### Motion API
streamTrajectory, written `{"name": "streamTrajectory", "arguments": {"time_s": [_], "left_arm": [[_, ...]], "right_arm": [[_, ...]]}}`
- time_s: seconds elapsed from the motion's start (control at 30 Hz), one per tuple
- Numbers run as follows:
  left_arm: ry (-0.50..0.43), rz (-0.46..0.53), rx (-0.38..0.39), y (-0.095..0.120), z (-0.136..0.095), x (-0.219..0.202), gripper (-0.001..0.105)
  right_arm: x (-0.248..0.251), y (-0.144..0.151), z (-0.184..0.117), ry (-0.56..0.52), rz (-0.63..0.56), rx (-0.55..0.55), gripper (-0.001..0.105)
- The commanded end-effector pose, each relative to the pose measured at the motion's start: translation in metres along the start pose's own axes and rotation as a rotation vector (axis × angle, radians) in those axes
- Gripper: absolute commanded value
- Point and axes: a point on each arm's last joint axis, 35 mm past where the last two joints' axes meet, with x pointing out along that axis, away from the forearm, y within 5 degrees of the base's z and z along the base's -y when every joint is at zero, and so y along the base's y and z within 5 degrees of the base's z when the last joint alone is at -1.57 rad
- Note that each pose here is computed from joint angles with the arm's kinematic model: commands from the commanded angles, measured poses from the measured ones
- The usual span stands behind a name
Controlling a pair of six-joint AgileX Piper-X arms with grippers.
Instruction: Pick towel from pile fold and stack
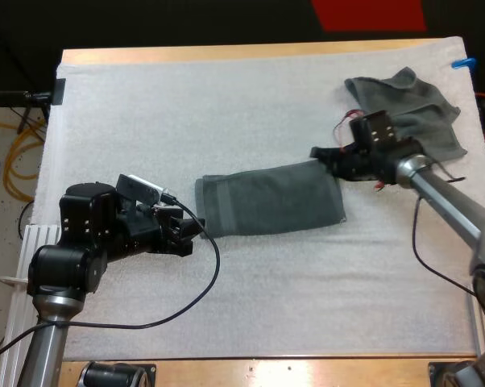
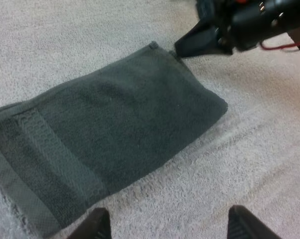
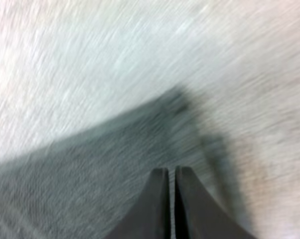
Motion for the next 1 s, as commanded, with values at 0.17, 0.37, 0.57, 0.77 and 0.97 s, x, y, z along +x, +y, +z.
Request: {"name": "streamTrajectory", "arguments": {"time_s": [0.17,0.37,0.57,0.77,0.97], "left_arm": [[-0.005,-0.008,0.009,-0.002,0.001,-0.001,0.05],[-0.016,0.063,-0.002,0.0,0.001,-0.001,0.073],[-0.029,0.094,-0.136,0.002,0.002,-0.001,0.072],[-0.032,0.093,-0.206,0.002,0.002,-0.001,0.072],[-0.032,0.091,-0.213,0.001,0.002,-0.001,0.072]], "right_arm": [[-0.05,-0.006,0.016,-0.081,0.016,-0.161,0.006],[-0.06,-0.017,0.01,-0.013,-0.01,-0.264,0.075],[-0.048,-0.02,0.006,0.029,0.007,-0.349,0.079],[-0.02,-0.026,-0.002,0.109,0.076,-0.326,0.07],[0.004,-0.03,-0.012,0.188,0.222,-0.237,0.07]]}}
